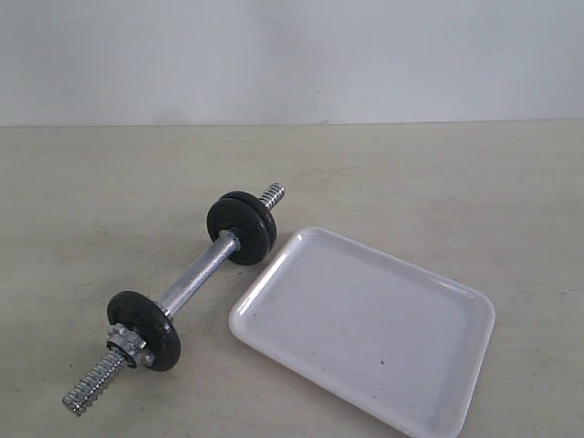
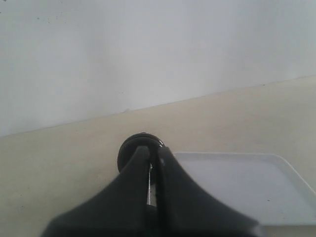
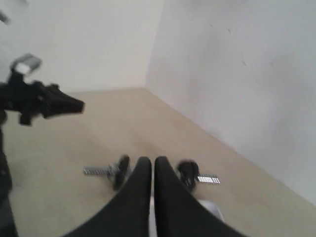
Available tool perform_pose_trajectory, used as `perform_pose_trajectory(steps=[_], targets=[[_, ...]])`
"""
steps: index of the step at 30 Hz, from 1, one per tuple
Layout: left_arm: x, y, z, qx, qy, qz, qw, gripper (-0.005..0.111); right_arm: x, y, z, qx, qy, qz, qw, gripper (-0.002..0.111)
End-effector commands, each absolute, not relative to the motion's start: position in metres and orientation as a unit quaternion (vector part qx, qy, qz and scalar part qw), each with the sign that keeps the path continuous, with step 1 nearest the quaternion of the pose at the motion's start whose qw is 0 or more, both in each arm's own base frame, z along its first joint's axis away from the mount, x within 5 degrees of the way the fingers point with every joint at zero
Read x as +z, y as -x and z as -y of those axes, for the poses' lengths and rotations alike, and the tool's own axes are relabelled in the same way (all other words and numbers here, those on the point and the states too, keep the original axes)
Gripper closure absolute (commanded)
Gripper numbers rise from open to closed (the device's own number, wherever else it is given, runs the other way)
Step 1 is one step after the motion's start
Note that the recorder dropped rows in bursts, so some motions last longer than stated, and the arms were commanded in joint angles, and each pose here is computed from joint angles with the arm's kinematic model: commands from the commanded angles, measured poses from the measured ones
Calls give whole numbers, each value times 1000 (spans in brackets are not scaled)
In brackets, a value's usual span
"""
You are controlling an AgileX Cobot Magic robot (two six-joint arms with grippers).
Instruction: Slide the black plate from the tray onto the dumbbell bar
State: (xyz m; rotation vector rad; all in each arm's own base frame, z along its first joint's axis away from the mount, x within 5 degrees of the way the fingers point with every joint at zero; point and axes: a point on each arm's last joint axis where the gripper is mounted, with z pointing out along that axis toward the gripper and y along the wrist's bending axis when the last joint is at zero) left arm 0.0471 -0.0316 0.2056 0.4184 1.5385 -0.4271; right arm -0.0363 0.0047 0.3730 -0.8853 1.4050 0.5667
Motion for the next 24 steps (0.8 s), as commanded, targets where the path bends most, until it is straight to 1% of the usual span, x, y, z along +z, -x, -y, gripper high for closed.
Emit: perform_pose_trajectory(steps=[1,6,9,14,19,24], targets=[[204,-47,32,-189,-187,-686,677,102,363,25,8,189,328,-692,614,108],[204,-47,32,-189,-187,-686,677,102,373,23,7,216,295,-661,655,108],[204,-47,32,-188,-188,-686,677,102,367,16,-2,236,296,-647,662,108],[204,-47,32,-188,-188,-686,677,102,318,-15,-26,270,264,-656,654,108],[204,-48,30,-173,-173,-690,681,102,275,-36,-37,343,169,-660,647,108],[204,-51,24,-135,-134,-698,690,102,238,-44,-41,312,181,-686,632,108]])
